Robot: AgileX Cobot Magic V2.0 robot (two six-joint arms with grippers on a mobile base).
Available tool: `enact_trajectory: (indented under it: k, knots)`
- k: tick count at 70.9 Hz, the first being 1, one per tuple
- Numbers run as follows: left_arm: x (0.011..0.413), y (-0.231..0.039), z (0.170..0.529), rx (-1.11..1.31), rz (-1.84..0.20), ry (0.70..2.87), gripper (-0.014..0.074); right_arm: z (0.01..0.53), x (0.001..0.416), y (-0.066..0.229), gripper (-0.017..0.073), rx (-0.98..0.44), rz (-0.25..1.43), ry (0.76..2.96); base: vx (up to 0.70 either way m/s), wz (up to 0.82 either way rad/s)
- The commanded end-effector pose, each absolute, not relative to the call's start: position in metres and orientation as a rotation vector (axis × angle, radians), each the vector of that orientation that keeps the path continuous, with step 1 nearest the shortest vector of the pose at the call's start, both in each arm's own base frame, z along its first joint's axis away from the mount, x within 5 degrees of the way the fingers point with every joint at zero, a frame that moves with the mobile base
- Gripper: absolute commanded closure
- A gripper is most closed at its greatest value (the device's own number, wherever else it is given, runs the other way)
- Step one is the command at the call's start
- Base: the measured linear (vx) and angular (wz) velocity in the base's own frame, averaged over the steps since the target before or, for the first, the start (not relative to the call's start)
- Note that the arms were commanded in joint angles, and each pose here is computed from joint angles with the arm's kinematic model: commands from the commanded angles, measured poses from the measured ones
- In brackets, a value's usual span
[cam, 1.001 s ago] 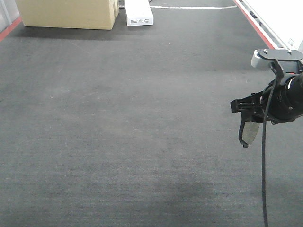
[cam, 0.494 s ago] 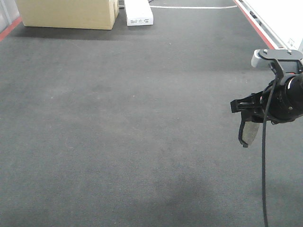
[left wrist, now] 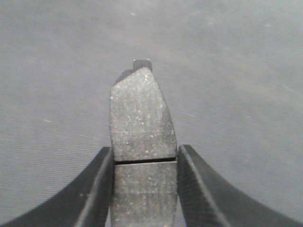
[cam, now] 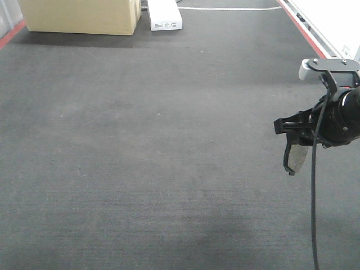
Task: Move and align brake pads A on conveyor
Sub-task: 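Position the base over the black conveyor belt holding both pads, then lower the left gripper with its brake pad onto the belt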
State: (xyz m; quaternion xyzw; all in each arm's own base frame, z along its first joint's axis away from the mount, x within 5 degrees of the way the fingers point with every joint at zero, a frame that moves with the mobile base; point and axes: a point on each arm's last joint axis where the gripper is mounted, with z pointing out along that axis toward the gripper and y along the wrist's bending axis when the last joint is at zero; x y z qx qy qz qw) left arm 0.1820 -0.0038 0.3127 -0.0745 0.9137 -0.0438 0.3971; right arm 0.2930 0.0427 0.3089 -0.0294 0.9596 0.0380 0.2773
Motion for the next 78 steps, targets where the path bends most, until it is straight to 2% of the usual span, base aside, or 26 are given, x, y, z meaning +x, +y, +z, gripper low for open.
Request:
enact_trajectory:
  k: [1, 14, 26, 33, 53, 78]
  knots:
    - [0.200, -0.012, 0.326, -0.136, -0.186, 2.236, 0.0466, 0.332, 0.292, 0.042, 0.0471, -0.080, 0.111, 2.455, 0.00, 0.00]
    - [0.238, -0.038, 0.325, -0.024, -0.296, 2.279, 0.0462, 0.332, 0.292, 0.042, 0.0471, -0.080, 0.111, 2.455, 0.00, 0.00]
    - [0.275, -0.083, 0.312, 0.145, -0.334, 2.292, 0.0461, 0.332, 0.292, 0.042, 0.0471, -0.080, 0.111, 2.455, 0.00, 0.00]
    - [0.296, -0.098, 0.300, 0.106, -0.351, 2.311, 0.0461, 0.332, 0.292, 0.042, 0.0471, -0.080, 0.111, 2.455, 0.00, 0.00]
    - [0.340, -0.102, 0.245, -0.069, -0.239, 2.465, 0.0456, 0.332, 0.292, 0.042, 0.0471, -0.080, 0.111, 2.455, 0.00, 0.00]
    - [0.355, -0.106, 0.191, -0.188, -0.210, 2.615, 0.0429, 0.332, 0.292, 0.042, 0.0471, -0.080, 0.111, 2.455, 0.00, 0.00]
